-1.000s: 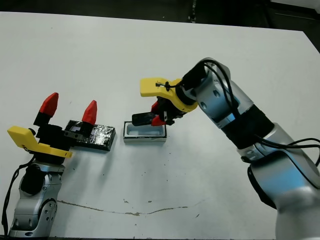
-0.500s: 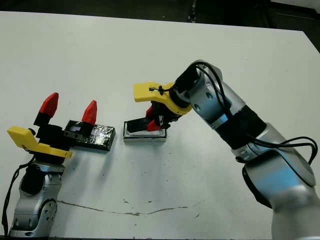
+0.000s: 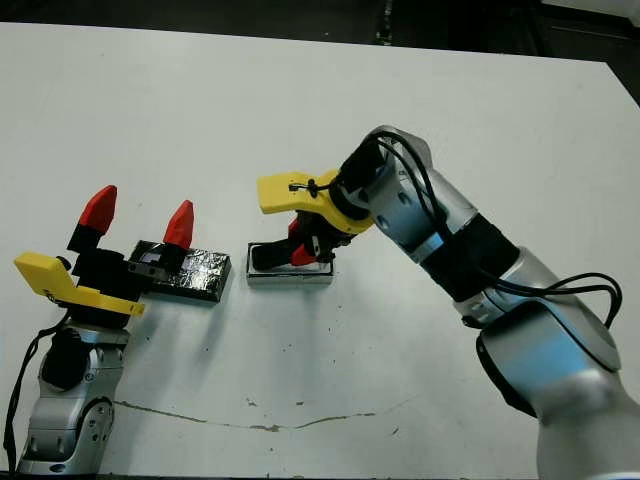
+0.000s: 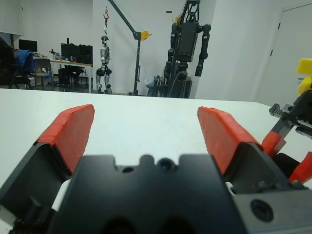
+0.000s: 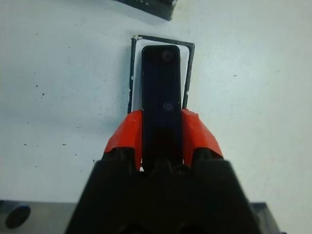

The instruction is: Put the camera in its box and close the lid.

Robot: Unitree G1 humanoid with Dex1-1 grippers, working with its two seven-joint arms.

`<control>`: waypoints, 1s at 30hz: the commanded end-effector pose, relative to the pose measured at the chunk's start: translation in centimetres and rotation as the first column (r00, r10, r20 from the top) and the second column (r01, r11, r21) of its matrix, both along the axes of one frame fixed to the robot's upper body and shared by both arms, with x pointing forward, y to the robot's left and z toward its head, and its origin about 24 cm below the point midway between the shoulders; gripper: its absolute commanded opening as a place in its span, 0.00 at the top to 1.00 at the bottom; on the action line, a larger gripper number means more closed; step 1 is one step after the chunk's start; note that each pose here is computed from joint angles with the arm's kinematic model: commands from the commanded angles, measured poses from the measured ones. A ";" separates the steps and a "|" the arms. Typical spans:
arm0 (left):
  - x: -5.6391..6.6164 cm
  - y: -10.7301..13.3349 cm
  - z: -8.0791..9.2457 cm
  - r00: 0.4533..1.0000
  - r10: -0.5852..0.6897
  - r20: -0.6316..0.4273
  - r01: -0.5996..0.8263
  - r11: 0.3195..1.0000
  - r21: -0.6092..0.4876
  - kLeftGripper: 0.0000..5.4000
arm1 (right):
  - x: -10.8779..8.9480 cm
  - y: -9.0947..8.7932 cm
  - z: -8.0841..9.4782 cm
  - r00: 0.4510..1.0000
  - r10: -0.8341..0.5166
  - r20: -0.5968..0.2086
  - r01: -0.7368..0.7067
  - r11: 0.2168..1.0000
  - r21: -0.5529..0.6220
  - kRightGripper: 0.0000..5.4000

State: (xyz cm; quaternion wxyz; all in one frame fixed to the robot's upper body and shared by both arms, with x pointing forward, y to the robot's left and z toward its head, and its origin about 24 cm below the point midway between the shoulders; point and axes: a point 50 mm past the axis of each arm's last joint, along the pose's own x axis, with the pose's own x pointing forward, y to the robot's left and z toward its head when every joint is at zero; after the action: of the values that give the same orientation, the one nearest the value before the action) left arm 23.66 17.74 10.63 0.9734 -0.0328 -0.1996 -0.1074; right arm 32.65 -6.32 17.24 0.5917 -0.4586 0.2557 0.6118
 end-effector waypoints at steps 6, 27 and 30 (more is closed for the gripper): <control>-0.2 0.0 -0.3 1.000 0.006 -0.011 -0.005 1.000 0.014 0.00 | 0.4 -0.8 -0.1 1.000 -0.025 -0.001 0.025 1.000 -0.003 0.69; -0.3 0.0 -0.4 1.000 0.010 -0.010 -0.010 1.000 0.006 0.00 | -0.6 0.1 -1.2 1.000 -0.006 0.002 0.006 0.998 -0.067 0.69; -0.2 0.1 -0.4 1.000 0.005 -0.011 -0.005 1.000 0.003 0.00 | -0.6 0.2 -1.5 1.000 -0.024 -0.014 0.023 0.997 -0.071 0.69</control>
State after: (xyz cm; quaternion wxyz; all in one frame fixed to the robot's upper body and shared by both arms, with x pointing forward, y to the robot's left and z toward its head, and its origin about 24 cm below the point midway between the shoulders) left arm 23.64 17.68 10.65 0.9733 -0.0267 -0.2012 -0.1074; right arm 32.32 -6.16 16.73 0.5846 -0.4794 0.2709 0.5958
